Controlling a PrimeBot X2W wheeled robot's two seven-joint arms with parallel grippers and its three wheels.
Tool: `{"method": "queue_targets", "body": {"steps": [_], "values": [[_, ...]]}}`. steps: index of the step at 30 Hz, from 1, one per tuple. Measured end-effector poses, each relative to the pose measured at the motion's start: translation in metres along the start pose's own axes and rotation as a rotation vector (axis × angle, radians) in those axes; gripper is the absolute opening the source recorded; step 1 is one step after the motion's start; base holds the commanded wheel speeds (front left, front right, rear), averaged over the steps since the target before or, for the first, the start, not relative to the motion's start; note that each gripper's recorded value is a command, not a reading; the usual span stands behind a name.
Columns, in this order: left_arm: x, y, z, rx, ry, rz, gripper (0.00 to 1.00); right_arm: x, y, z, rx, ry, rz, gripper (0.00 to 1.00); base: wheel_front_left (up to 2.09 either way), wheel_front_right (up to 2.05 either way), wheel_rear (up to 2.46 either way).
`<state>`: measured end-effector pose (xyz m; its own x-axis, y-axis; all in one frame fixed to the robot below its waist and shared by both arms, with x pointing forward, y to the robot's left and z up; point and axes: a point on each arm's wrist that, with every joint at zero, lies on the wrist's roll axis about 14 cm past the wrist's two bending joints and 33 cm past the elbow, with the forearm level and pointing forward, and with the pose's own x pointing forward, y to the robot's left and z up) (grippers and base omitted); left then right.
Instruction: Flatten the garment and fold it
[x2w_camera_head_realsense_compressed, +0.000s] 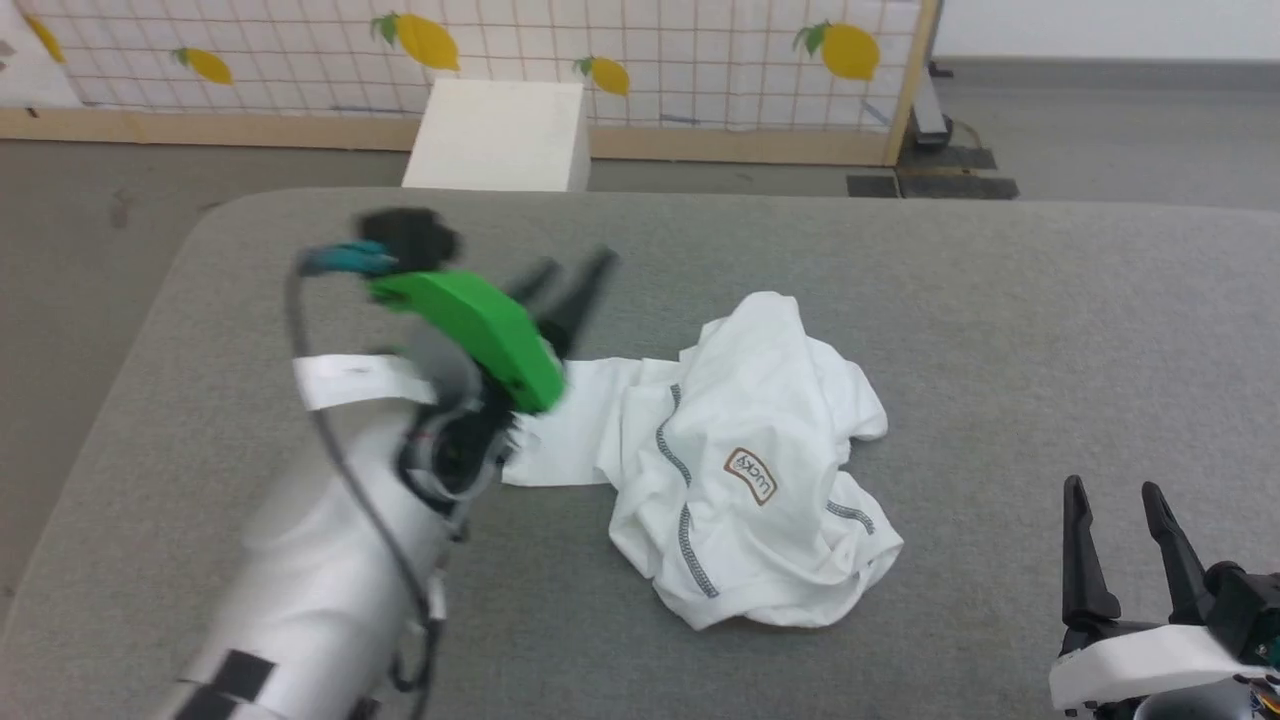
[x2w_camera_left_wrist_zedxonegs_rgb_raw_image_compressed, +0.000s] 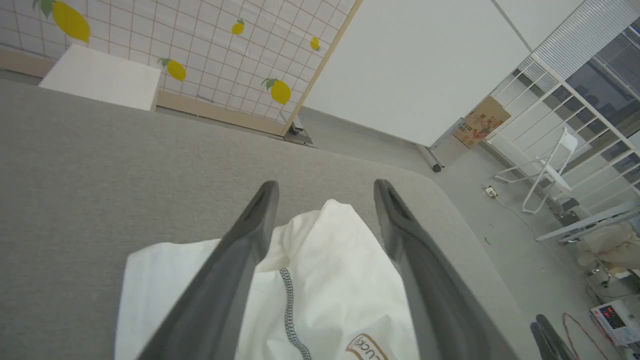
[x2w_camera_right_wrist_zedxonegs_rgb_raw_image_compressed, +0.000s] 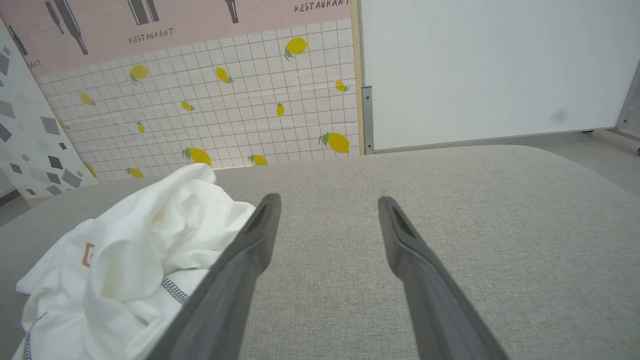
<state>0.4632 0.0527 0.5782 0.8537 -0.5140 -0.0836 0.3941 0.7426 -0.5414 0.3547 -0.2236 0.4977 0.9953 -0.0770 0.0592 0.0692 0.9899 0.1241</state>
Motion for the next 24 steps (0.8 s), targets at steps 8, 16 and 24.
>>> {"method": "queue_targets", "body": {"steps": [8,16,24], "values": [[-0.067,0.053,0.099,0.273,-0.477,0.214,1.0,0.003,0.012,0.007,0.004,-0.024,0.037,1.0,0.0,0.0,0.0],[-0.12,0.064,0.094,0.431,-0.581,0.308,1.0,-0.002,0.016,0.003,-0.003,-0.007,0.051,1.0,0.0,0.0,0.0],[-0.133,0.061,0.029,0.413,-0.482,0.281,1.0,-0.006,0.017,-0.01,-0.018,0.059,0.054,1.0,0.0,0.0,0.0]]}}
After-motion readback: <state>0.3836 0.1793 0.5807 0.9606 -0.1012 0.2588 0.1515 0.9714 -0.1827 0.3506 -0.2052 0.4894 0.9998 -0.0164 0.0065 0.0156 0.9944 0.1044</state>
